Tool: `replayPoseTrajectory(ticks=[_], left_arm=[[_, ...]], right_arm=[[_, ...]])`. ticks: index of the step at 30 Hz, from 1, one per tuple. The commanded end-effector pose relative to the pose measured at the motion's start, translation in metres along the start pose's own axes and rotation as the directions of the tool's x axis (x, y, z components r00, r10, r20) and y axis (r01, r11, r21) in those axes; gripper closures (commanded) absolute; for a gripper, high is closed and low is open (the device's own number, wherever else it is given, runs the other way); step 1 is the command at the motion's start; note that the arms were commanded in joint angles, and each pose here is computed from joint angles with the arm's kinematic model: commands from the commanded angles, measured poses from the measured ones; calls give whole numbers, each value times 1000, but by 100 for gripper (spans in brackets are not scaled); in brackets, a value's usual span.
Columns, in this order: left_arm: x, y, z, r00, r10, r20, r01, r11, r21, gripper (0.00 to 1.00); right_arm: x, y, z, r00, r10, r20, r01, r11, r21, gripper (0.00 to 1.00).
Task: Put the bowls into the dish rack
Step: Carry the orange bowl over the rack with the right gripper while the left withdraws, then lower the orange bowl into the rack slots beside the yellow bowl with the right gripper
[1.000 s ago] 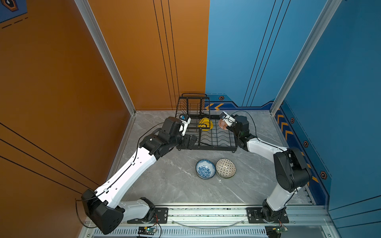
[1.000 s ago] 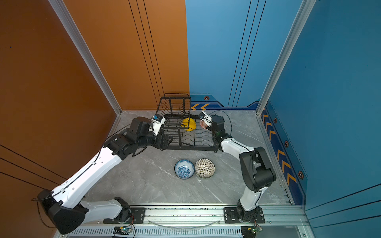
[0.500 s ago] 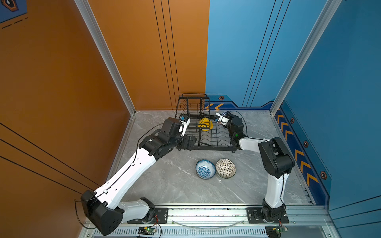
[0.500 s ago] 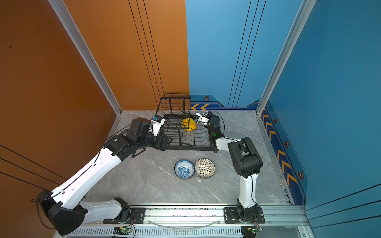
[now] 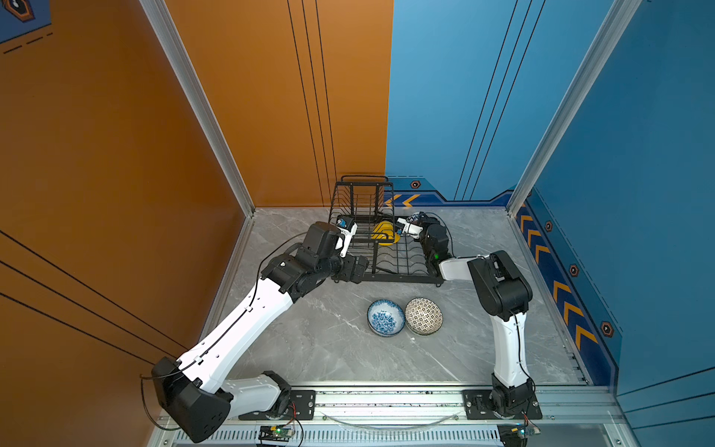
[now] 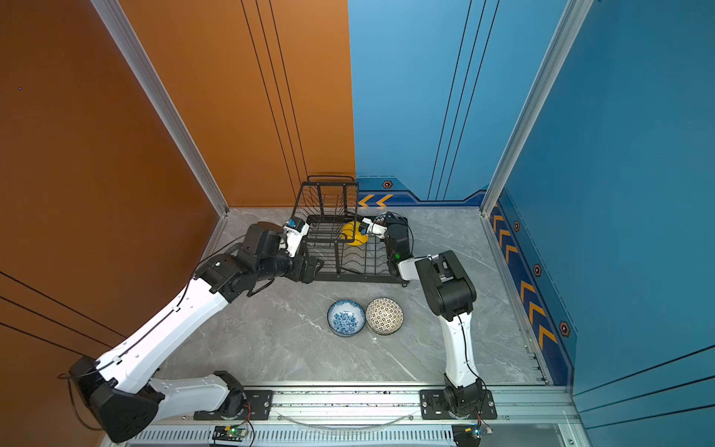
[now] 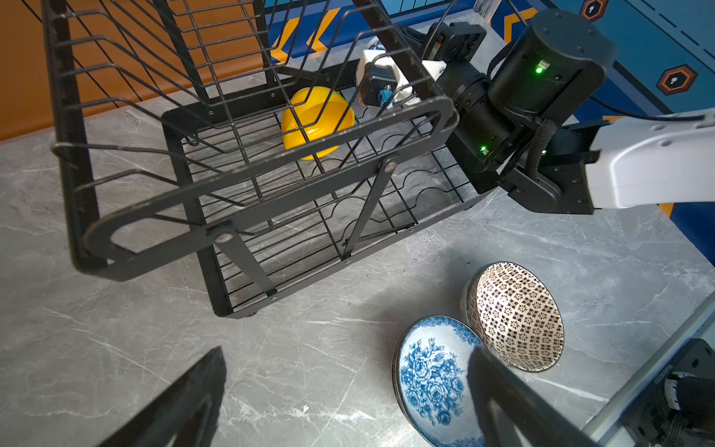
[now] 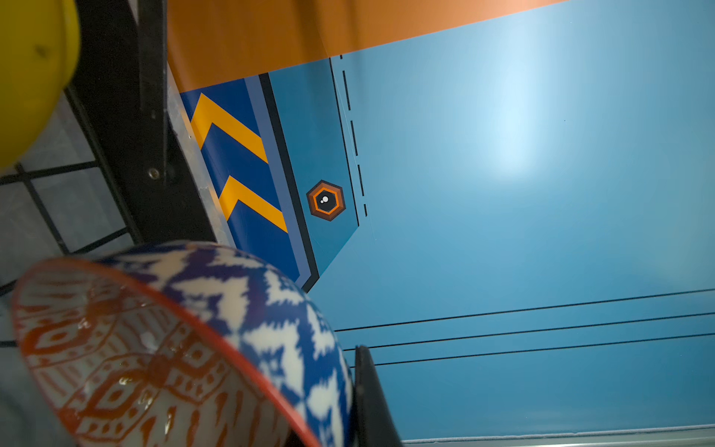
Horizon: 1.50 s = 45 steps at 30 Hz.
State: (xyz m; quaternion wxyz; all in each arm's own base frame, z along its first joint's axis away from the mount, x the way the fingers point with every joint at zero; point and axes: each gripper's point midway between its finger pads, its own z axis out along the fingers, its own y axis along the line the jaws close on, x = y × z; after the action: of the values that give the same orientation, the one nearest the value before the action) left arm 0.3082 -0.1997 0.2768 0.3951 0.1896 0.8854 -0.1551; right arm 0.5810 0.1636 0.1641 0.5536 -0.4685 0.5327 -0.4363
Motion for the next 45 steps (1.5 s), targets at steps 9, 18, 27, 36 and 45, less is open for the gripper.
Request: replayPoseTrajectory(ticks=[9,18,27,36,45], left_arm=[[6,0,-8,1000,2,1,-2,1000,7,2],[6,0,-10,1000,3,5,-3,1000,8,2],[7,0,-10,1000,4,4,-4,1000,8,2],[10,2,-11,1000,5,4,-5,1000,3,2],[12,4,-13,1000,3,6,-3,1000,-1,2]], right_arm=[[-7,-30,10,1000,-24,-4,24,989,145,100],[-3,-11,17,996,-90,-22,92,989,117,100],[0,6,12,994,-111,-9,111,993,46,100],[3,18,6,994,-113,10,114,993,-27,100],[2,19,5,996,-90,14,90,995,-43,100]])
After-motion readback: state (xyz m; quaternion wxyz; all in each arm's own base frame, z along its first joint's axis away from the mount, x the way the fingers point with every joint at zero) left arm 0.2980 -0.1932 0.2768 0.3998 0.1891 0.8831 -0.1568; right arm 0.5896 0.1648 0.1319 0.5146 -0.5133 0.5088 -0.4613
